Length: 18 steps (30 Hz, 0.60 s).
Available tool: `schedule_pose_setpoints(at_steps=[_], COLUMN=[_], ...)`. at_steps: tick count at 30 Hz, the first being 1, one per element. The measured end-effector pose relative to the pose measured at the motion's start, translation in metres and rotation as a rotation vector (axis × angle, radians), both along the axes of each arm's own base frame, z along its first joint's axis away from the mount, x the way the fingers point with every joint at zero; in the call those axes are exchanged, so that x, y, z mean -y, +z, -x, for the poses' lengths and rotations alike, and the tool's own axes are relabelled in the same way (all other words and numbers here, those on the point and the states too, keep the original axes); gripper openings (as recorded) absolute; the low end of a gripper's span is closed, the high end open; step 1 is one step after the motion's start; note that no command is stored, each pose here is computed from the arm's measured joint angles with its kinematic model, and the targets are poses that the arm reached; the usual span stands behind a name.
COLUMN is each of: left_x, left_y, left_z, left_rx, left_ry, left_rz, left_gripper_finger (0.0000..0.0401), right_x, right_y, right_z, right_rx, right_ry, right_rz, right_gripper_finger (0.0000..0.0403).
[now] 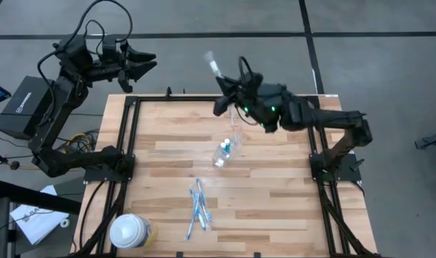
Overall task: Pick & Place toothbrushing station
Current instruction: Put the orange toothbrush into the right section of the transparent organizer
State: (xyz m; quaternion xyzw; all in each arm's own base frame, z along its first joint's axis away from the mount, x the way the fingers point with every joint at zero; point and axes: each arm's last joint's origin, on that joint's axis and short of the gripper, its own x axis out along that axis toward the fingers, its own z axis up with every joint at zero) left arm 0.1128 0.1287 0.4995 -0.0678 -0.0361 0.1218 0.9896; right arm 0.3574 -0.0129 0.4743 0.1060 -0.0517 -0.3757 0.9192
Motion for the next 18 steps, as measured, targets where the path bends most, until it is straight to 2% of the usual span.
schedule_pose_setpoints(at_steps=[5, 10, 14, 18], left_x=[-0.003, -0.006, -0.007, -0.009], left_y=[-0.001, -0.003, -0.004, -0.006], left_z=[-0.002, -0.004, -0.007, -0.011], left_rx=[-0.005, -0.014, -0.021, -0.033], left_ry=[-0.001, 0.0, -0.007, -0.02], left_rz=[0.006, 0.003, -0.006, -0.019], left_gripper_finger=[0.0143, 0.0143, 0.0142, 0.0136], right_x=[-0.022, -0.038, -0.035, -0.027], right_y=[-0.049, -0.114, -0.148, -0.184], right_z=[0.021, 0.043, 0.055, 0.058], right_rx=[0.127, 0.216, 0.242, 0.165], right_ry=[-0.128, -0.179, -0.183, -0.19], right_rz=[-0.068, -0.134, -0.143, -0.132], right_gripper_finger=[0.0009, 0.0009, 0.0009, 0.0009])
